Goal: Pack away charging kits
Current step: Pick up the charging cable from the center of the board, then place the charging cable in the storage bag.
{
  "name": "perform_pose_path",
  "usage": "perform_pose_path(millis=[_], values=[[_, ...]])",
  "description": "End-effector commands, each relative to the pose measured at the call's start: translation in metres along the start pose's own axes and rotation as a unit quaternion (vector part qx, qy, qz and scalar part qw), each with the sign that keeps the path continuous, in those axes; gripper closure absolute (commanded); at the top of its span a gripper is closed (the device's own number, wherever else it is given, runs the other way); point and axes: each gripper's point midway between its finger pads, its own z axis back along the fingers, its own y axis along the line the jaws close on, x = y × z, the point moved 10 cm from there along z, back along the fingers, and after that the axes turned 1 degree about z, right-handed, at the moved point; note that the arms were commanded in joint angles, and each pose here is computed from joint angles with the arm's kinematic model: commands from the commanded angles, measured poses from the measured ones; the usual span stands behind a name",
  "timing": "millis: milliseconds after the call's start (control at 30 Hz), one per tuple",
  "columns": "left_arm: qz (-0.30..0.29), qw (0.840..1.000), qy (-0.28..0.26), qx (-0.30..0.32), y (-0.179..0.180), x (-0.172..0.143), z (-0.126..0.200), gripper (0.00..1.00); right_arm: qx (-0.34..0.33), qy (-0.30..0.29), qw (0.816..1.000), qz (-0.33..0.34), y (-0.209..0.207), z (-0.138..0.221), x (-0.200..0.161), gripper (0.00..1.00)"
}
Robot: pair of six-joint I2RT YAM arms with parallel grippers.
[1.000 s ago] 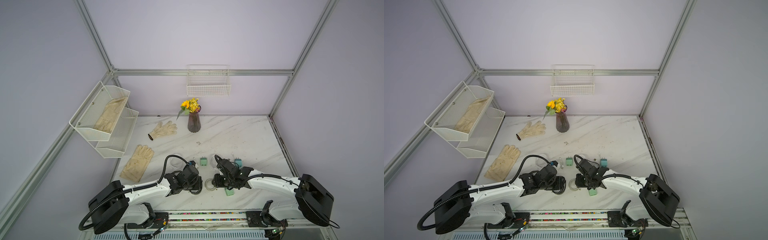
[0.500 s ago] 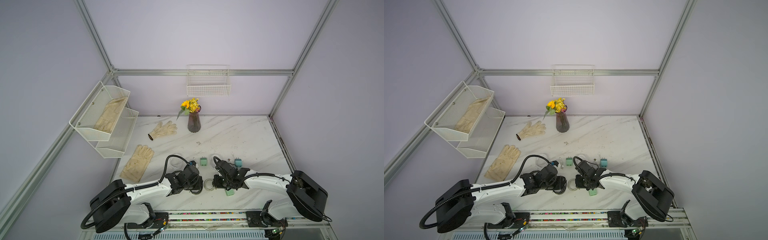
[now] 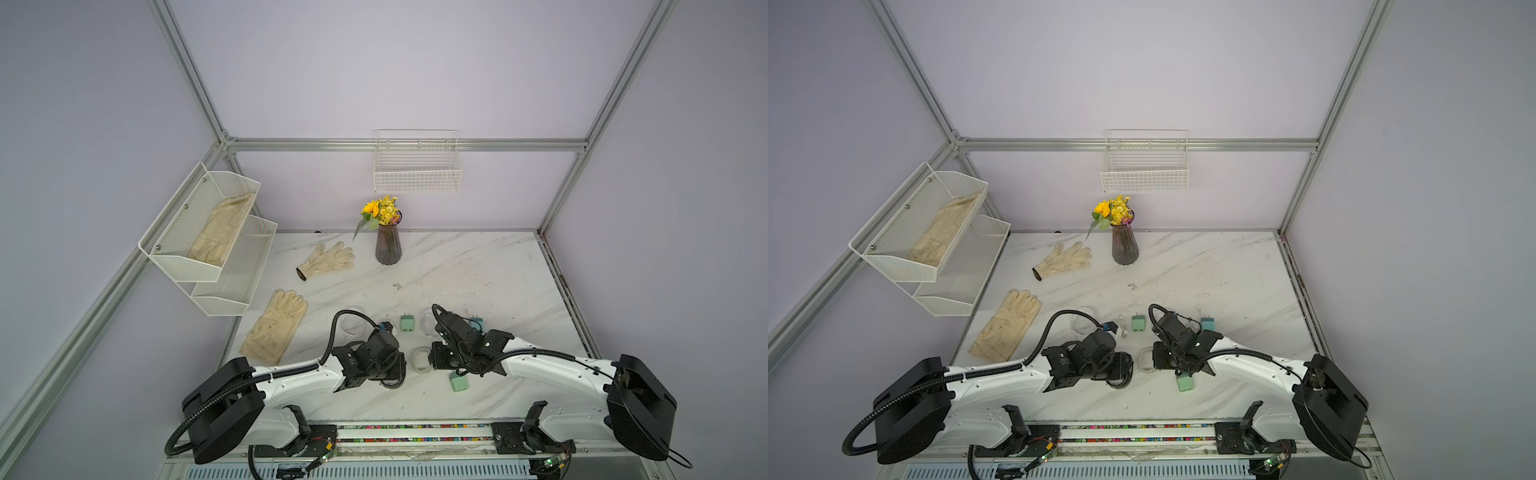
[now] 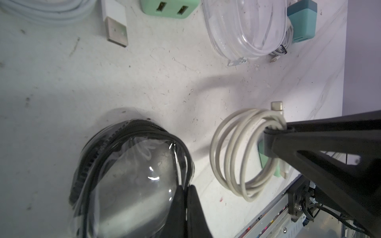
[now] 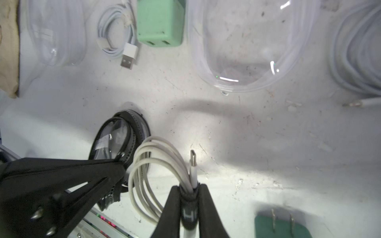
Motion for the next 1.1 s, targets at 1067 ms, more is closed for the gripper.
perform_pose_path(millis=[1067], values=[[0.058, 0.996, -0.052, -0.038, 0.013, 0.004, 0.026, 1.00, 0.009, 0.006, 1.000, 0.029, 0.017, -0.033, -0.007, 0.94]])
